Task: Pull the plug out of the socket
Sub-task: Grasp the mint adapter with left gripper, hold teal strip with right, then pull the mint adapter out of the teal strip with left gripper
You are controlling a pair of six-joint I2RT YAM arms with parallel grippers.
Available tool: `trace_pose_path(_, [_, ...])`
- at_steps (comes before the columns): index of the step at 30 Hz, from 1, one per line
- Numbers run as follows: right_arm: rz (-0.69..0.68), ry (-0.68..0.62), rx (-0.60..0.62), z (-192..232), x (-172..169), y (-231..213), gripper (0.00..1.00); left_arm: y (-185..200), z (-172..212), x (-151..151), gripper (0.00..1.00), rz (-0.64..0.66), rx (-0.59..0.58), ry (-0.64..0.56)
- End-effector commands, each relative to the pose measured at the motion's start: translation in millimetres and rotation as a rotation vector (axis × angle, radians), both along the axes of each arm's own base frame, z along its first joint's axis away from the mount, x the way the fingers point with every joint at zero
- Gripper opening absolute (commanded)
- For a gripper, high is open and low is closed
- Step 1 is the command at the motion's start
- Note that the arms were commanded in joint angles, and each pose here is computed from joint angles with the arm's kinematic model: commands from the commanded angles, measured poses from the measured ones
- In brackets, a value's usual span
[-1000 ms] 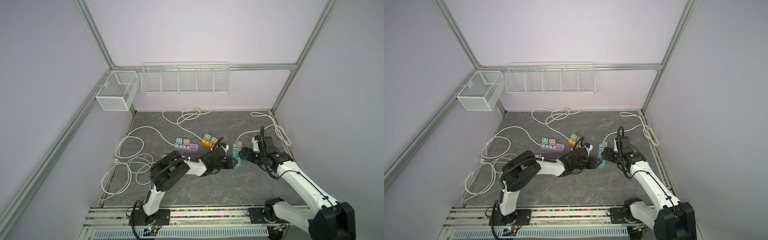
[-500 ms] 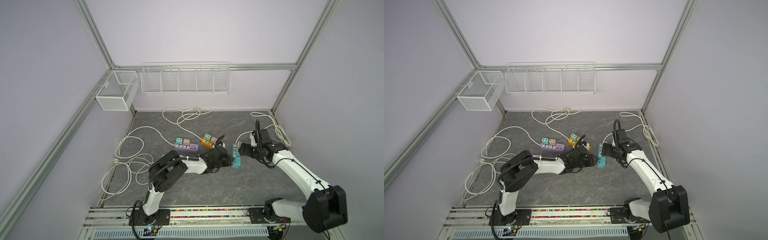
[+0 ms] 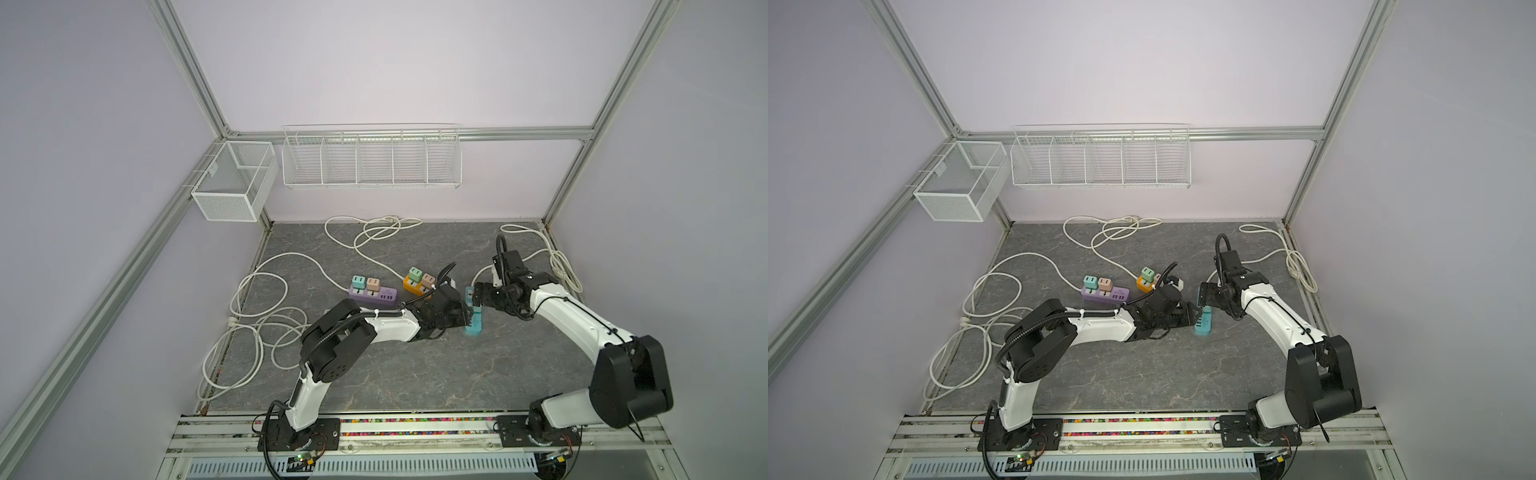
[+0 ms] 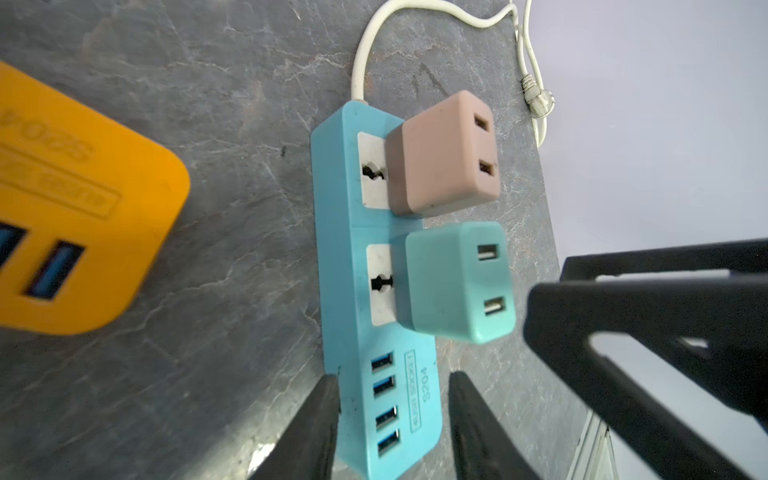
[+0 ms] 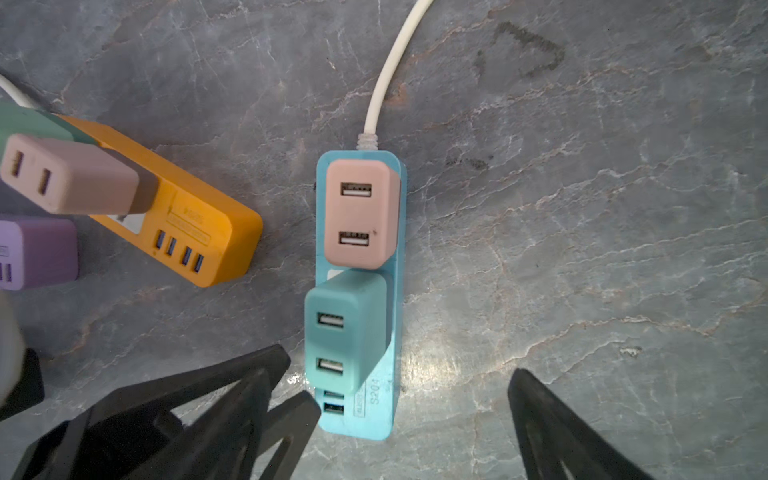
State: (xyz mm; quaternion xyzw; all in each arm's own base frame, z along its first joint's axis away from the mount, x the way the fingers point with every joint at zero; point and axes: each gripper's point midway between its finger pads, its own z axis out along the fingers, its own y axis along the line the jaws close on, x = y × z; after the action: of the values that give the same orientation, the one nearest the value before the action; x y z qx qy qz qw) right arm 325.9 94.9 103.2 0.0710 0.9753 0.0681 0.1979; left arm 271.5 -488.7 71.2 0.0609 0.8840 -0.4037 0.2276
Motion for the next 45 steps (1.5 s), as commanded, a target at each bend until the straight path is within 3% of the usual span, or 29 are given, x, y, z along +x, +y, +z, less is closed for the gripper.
trace_pose_path(1, [-0.012, -0.021, -0.016, 2, 10, 3, 0.90, -1, -16, -1, 0.45, 0.007, 0.031, 0.037])
trace_pose_path(26, [0.050, 0.044, -0.036, -35, 19, 21, 0.64, 14, -53, -2, 0.43, 0.032, 0.161, 0.079])
trace_pose_path(45, [0.115, 0.043, -0.031, -39, 17, 21, 0.44, 33, -76, -10, 0.41, 0.047, 0.264, 0.120])
